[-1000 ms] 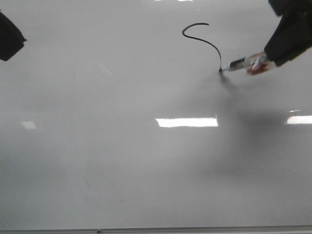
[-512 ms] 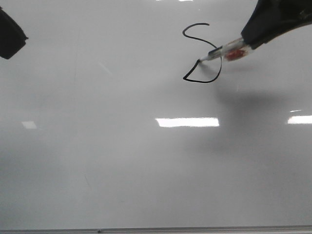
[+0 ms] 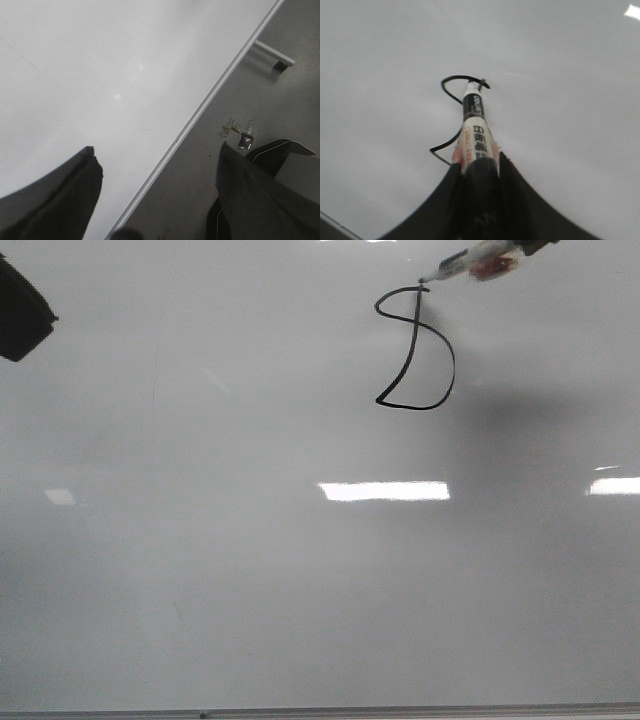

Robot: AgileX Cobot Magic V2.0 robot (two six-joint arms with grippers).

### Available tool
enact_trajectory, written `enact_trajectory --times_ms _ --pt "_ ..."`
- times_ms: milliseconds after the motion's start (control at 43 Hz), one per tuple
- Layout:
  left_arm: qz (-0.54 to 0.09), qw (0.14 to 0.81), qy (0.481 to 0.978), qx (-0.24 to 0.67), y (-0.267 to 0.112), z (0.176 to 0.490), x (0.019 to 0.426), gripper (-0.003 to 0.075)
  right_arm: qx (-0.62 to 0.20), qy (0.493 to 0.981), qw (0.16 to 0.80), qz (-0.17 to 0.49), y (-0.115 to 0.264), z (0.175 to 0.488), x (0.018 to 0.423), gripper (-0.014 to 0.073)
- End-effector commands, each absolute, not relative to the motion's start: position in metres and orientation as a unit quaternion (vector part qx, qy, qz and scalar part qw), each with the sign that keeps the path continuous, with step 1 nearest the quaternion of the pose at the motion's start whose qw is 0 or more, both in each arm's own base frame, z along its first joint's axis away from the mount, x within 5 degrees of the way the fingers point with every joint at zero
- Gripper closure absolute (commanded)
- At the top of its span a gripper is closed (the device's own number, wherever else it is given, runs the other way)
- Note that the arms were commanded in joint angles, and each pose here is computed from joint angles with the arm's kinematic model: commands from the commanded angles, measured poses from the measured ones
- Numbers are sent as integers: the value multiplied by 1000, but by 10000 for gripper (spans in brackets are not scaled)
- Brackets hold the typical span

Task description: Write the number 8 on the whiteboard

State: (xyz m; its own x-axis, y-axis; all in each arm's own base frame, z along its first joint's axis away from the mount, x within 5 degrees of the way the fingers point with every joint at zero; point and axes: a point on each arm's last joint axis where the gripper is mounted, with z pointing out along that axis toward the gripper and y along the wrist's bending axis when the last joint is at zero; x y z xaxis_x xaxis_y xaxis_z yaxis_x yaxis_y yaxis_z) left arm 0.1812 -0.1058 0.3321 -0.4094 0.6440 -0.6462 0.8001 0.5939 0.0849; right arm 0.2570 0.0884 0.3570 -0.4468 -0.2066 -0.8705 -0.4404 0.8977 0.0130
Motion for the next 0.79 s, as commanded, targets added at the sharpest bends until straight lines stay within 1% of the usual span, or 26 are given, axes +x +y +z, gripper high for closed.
enact_trajectory --times_ms 0,93,209,326,395,558,698,767 --pt "-136 373 799 451 -114 348 177 241 -253 795 538 119 96 390 225 655" --pt "-168 376 765 495 -129 349 169 230 -347 782 505 119 107 386 197 655" --pt "-205 371 731 534 -151 351 161 169 -445 769 441 127 115 377 169 655" --pt "-222 359 710 565 -171 351 157 158 -507 758 383 147 122 370 152 655" --pt "-229 352 690 589 -185 349 156 158 -524 752 366 159 126 368 146 655" --pt "-258 346 649 626 -213 341 154 158 -537 739 365 178 130 369 142 655" --pt "-279 343 636 633 -229 336 158 160 -539 738 364 180 130 369 142 655" --pt "-277 342 639 631 -234 332 163 196 -539 738 364 180 130 369 142 655"
